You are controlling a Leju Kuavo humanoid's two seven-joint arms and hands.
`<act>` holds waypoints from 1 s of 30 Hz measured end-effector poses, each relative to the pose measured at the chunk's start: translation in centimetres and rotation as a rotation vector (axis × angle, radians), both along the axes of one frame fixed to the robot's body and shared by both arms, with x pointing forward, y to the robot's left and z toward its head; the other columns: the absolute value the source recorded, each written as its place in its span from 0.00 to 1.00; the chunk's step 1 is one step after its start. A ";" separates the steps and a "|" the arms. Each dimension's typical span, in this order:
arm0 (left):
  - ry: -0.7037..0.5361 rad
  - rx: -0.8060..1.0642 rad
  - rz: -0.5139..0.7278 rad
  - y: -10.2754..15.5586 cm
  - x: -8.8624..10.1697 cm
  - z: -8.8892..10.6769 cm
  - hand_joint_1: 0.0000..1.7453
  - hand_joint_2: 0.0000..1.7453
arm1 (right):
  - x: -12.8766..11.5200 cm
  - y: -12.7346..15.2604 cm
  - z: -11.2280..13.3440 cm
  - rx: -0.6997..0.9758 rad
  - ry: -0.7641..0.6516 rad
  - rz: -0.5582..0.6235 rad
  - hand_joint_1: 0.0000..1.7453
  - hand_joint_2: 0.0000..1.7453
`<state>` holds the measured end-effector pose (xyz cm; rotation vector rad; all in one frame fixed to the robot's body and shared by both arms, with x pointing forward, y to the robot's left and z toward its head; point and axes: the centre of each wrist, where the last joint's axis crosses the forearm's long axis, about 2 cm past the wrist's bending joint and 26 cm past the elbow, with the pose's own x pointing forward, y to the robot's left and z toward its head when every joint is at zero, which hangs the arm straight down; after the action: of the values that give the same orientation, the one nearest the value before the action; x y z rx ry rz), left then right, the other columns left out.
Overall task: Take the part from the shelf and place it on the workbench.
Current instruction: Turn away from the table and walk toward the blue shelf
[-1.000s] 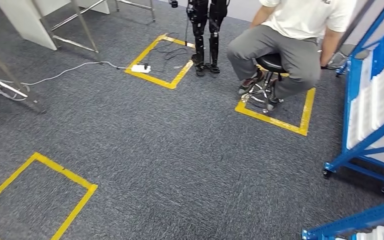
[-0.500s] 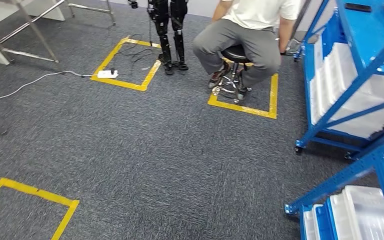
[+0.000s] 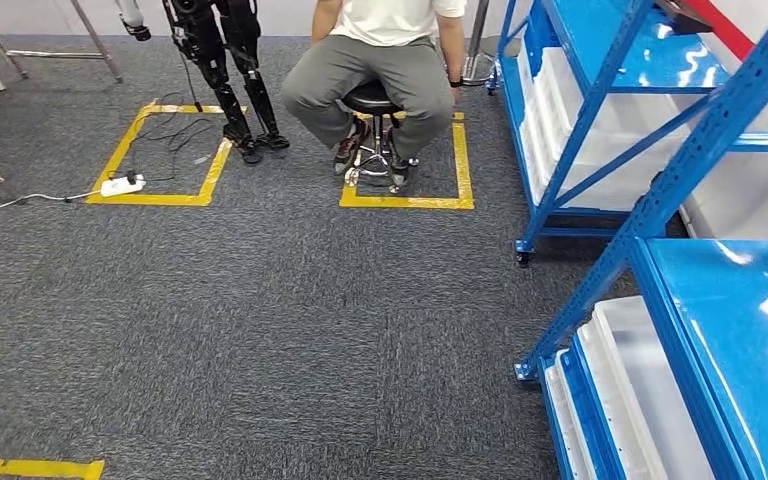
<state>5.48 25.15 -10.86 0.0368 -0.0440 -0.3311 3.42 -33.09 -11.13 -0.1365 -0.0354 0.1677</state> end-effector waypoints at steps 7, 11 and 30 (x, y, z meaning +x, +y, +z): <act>-0.002 0.003 0.015 0.0 0.2 0.0 0.00 0.00 | -0.1 0.1 0.0 0.002 0.007 -0.008 0.00 0.00; -0.003 -0.002 -0.009 -0.2 0.4 0.1 0.00 0.00 | 0.2 0.2 0.0 0.002 0.013 -0.037 0.00 0.00; -0.031 -0.013 -0.083 -0.5 1.7 0.3 0.00 0.00 | 11.6 0.2 2.4 -0.013 -0.088 -0.126 0.00 0.00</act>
<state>7.22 24.64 -10.56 0.0277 -0.0787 -0.4135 15.01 -32.88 -8.71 -0.1583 -0.1134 0.0355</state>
